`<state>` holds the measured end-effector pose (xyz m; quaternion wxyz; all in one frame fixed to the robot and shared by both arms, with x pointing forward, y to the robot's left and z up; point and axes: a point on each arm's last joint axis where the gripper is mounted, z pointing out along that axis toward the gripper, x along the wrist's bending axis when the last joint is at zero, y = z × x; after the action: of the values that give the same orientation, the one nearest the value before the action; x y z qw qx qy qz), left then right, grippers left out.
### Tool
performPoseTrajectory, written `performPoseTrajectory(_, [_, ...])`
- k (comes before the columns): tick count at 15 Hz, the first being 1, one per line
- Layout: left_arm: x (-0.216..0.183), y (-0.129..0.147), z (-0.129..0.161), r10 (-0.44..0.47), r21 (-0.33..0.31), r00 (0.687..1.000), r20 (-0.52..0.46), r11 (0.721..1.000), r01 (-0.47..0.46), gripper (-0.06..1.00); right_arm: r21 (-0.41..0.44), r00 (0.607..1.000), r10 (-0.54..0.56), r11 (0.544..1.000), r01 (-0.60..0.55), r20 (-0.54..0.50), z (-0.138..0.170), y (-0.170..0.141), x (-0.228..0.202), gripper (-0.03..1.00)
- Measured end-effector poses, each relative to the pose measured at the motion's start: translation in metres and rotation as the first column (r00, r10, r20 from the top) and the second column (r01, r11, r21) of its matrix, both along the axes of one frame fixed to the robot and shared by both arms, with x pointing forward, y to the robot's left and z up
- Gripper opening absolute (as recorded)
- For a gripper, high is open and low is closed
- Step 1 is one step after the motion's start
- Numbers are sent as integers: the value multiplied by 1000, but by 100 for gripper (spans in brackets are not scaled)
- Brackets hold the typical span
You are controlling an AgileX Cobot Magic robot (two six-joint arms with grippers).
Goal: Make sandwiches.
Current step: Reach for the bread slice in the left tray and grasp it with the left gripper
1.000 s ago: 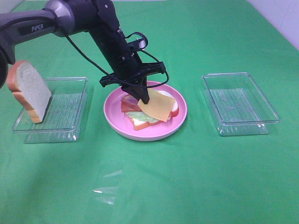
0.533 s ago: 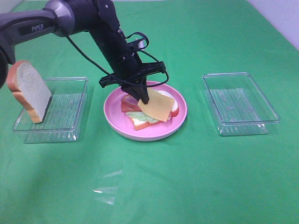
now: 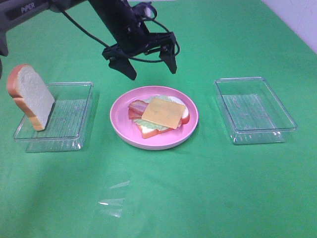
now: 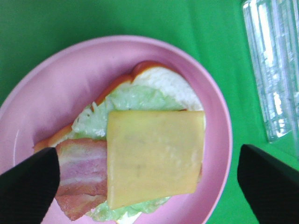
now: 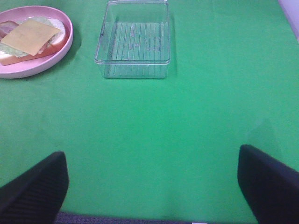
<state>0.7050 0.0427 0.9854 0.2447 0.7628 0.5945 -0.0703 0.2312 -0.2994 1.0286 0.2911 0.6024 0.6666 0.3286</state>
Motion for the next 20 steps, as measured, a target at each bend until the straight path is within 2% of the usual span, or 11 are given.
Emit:
performPoseTrajectory(2, [-2,4,35,4,-5,996,88,1000,-4,99,0,1000,0,1000,0,0,0,0,0,96])
performPoseTrajectory(3, [-3,6,41,6,0,995,104,1000,-6,99,0,1000,0,1000,0,0,0,0,0,96])
performPoseTrajectory(4, [-7,14,66,17,36,984,178,999,-24,99,0,1000,0,1000,0,0,0,0,0,96])
performPoseTrajectory(8, [-25,27,116,29,42,964,264,998,-41,99,0,1000,0,1000,0,0,0,0,0,96])
performPoseTrajectory(12, [-47,51,135,33,154,956,293,985,-81,99,0,1000,0,1000,0,0,0,0,0,96])
performPoseTrajectory(14, [-54,65,139,45,179,957,285,979,-100,99,0,1000,0,1000,0,0,0,0,0,96])
performPoseTrajectory(18, [-70,132,152,164,202,952,258,955,-219,99,0,1000,0,1000,0,0,0,0,0,96])
performPoseTrajectory(19, [-78,165,155,219,218,943,249,936,-275,99,0,1000,0,1000,0,0,0,0,0,96])
performPoseTrajectory(20, [-82,181,156,243,226,939,245,927,-299,99,0,1000,0,1000,0,0,0,0,0,96])
